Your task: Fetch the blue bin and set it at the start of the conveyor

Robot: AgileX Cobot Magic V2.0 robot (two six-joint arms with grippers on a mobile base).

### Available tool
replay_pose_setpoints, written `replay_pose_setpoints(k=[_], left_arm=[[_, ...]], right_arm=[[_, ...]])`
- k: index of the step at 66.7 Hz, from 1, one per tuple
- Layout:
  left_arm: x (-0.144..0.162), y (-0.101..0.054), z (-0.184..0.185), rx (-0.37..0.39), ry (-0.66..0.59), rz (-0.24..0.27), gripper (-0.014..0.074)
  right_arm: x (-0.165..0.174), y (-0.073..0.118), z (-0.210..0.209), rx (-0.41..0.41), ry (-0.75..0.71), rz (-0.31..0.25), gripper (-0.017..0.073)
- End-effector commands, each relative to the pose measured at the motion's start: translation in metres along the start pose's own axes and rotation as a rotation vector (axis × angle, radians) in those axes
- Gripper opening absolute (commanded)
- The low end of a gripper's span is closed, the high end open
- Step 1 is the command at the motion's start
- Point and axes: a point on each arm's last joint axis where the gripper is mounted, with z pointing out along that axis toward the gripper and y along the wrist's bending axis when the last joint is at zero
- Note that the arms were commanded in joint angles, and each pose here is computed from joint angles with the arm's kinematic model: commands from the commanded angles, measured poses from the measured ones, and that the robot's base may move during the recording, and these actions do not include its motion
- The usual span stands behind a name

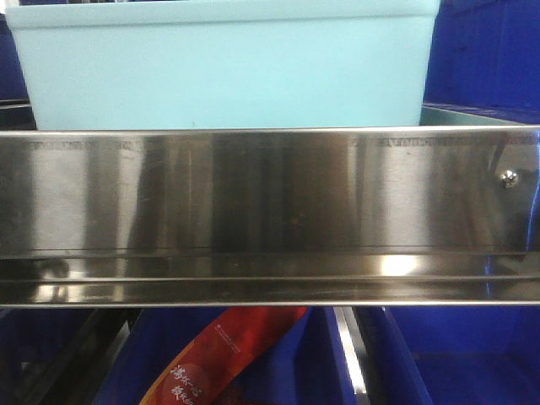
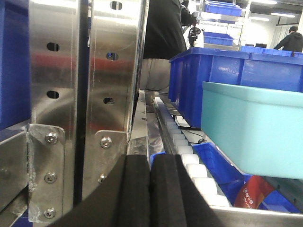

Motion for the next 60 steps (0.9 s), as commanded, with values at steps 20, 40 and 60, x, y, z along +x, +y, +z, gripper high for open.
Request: replay_pose_setpoints(k=[20, 40, 60], left_arm=[[-0.003, -0.001, 0.0, 0.009, -0.024, -0.005, -0.0111], [-0.003, -0.001, 0.0, 0.009, -0.026, -0.005, -0.0111], [-0.024, -0.002, -0.003, 0.02, -0.163, -0.007, -0.0111]], right_arm=[[-0.003, 0.0, 0.0, 0.0, -0.029, -0.01, -0.0162], [-0.006, 0.0, 0.0, 0.001, -0.064, -0.01, -0.0162], [-0.023, 0.0, -0.003, 0.005, -0.197, 0.008, -0.0162]])
